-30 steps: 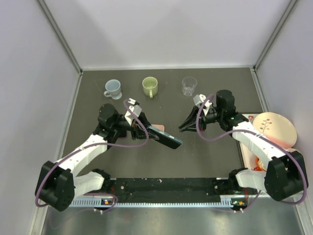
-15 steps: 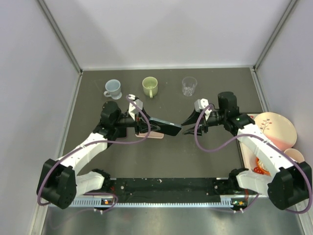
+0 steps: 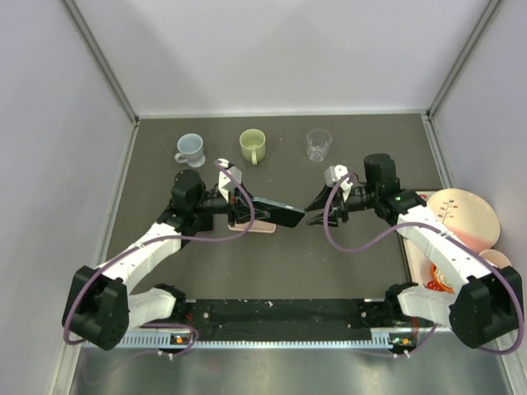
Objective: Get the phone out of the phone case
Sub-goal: Remove the phone case from the phone.
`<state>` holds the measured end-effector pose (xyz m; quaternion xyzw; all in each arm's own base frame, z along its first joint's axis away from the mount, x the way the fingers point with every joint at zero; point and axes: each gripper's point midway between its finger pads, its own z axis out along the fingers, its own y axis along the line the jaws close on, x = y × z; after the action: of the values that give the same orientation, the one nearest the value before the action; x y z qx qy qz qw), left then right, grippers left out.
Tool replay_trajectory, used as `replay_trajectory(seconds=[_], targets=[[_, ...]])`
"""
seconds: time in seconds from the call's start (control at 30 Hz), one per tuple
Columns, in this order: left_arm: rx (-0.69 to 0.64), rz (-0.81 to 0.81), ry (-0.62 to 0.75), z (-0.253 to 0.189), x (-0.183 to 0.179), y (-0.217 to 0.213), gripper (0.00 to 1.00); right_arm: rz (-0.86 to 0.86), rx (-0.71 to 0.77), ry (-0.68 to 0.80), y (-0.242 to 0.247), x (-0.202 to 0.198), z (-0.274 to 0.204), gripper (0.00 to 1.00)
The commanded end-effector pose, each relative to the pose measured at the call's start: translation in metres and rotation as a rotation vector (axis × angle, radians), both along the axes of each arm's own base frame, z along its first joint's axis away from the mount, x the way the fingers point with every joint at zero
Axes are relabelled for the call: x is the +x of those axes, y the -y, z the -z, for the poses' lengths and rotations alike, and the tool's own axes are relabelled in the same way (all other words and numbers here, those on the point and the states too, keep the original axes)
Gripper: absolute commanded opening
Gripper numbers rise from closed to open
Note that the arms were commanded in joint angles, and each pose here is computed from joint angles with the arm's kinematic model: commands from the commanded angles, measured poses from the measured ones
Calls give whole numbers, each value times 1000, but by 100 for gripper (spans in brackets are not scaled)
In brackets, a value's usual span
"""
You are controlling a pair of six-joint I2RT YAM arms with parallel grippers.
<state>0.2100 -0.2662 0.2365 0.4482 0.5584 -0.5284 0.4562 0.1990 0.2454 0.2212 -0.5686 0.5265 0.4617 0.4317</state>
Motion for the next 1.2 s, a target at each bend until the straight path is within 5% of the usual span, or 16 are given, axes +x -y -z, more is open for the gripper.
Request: replay_trajectory(seconds=[0.0, 0.27, 0.47, 0.83, 1.17], targets=[[-59, 29, 121, -34, 2, 3, 0, -12, 33, 63, -8, 6, -19, 41], [-61, 41, 113, -33, 0, 3, 0, -8, 45, 50, -11, 7, -19, 33], [-63, 78, 114, -34, -7, 2, 0, -35, 53, 50, -10, 2, -18, 0], [-93, 272, 189, -51, -53, -6, 0, -284, 168, -106, -9, -41, -43, 0], [-109, 372, 166, -62, -79, -9, 0, -276, 161, -113, -12, -33, -32, 0]])
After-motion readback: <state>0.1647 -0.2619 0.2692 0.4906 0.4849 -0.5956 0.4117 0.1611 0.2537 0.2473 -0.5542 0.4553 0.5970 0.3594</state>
